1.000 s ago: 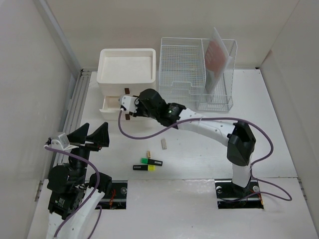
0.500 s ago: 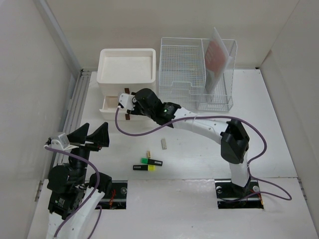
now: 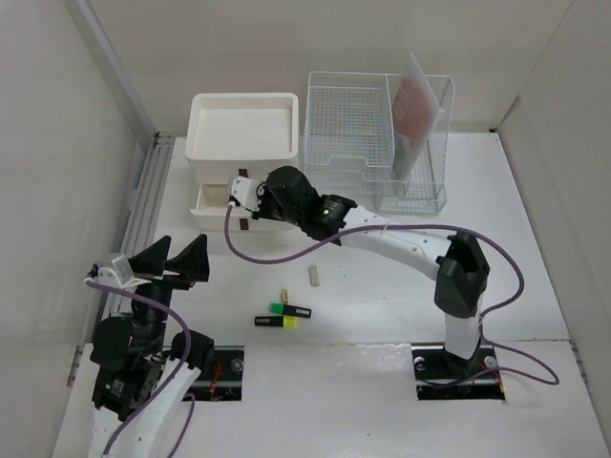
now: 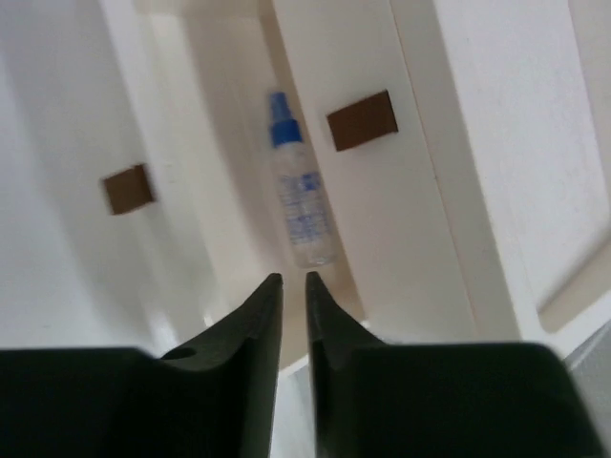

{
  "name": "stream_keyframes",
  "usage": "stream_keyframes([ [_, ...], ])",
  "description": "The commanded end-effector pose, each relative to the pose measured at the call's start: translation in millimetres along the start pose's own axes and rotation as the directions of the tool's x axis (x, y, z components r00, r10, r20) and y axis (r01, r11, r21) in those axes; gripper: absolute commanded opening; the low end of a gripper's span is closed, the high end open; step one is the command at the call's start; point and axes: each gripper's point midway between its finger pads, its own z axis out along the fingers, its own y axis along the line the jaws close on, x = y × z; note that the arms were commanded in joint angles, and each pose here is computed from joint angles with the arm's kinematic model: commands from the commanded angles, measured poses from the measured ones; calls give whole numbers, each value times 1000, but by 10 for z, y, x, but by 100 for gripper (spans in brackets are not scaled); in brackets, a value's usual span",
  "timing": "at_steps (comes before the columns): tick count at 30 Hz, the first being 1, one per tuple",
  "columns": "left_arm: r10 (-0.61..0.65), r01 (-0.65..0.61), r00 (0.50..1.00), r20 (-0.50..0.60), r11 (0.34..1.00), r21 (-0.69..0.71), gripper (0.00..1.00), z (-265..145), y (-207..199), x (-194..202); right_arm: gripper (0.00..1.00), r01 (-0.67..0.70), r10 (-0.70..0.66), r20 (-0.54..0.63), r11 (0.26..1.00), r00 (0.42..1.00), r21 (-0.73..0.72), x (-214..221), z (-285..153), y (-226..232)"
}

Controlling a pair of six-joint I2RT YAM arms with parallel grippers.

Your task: Organize the desk

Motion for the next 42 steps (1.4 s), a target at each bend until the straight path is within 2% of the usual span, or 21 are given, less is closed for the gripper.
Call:
stream_keyframes([
  [1, -11, 11, 999, 30, 1000, 9, 100, 5, -24, -67, 18, -22, 50, 220, 992, 974, -126, -565, -430, 20],
  [2, -11, 11, 999, 30, 1000, 9, 100, 5, -24, -67, 12, 12, 39, 246, 979, 968, -202, -601, -498, 150],
  [3, -11, 11, 999, 30, 1000, 9, 100, 5, -24, -67, 4, 67, 50, 310, 931, 949, -358, -656, -579, 429],
  [4, -11, 11, 999, 30, 1000, 9, 100, 5, -24, -67, 0, 110, 50, 347, 899, 937, -425, -732, -680, 532],
  [5, -11, 11, 999, 30, 1000, 9, 100, 5, -24, -67, 0, 180, 10, 330, 822, 944, -539, -555, -740, 821],
  [6, -11, 11, 999, 30, 1000, 9, 100, 5, -24, -67, 0, 238, 40, 384, 724, 922, -647, -586, -881, 1075],
  [8, -11, 11, 999, 30, 1000, 9, 100, 5, -24, -67, 0, 279, 33, 373, 603, 927, -747, -478, -1021, 1285],
  [9, -11, 11, 999, 30, 1000, 9, 100, 5, -24, -67, 0, 259, 39, 335, 552, 942, -793, -353, -915, 1448],
  [10, -11, 11, 999, 30, 1000, 9, 100, 5, -24, -67, 0, 242, 39, 310, 534, 950, -810, -306, -875, 1495],
  [12, -11, 11, 999, 30, 1000, 9, 100, 5, -24, -67, 0, 226, 12, 277, 541, 961, -810, -213, -712, 1534],
  [17, -11, 11, 999, 30, 1000, 9, 100, 5, -24, -67, 0, 166, -35, 202, 714, 979, -680, -92, -296, 1332],
  [22, -11, 11, 999, 34, 1000, 1, 100, -14, -2, -71, 1, 94, -20, 140, 830, 990, -550, -64, -18, 1114],
  [29, -14, 14, 999, 42, 1000, 4, 100, -30, -5, -90, 2, 42, -1, 102, 918, 995, -394, -72, 253, 849],
  [34, -14, 14, 999, 42, 1000, 4, 100, -30, -5, -90, 2, 26, -12, 45, 945, 999, -326, 49, 489, 796],
  [42, -14, 14, 999, 42, 1000, 4, 100, -30, -5, -90, 4, -4, 11, 30, 979, 999, -202, 51, 599, 592],
])
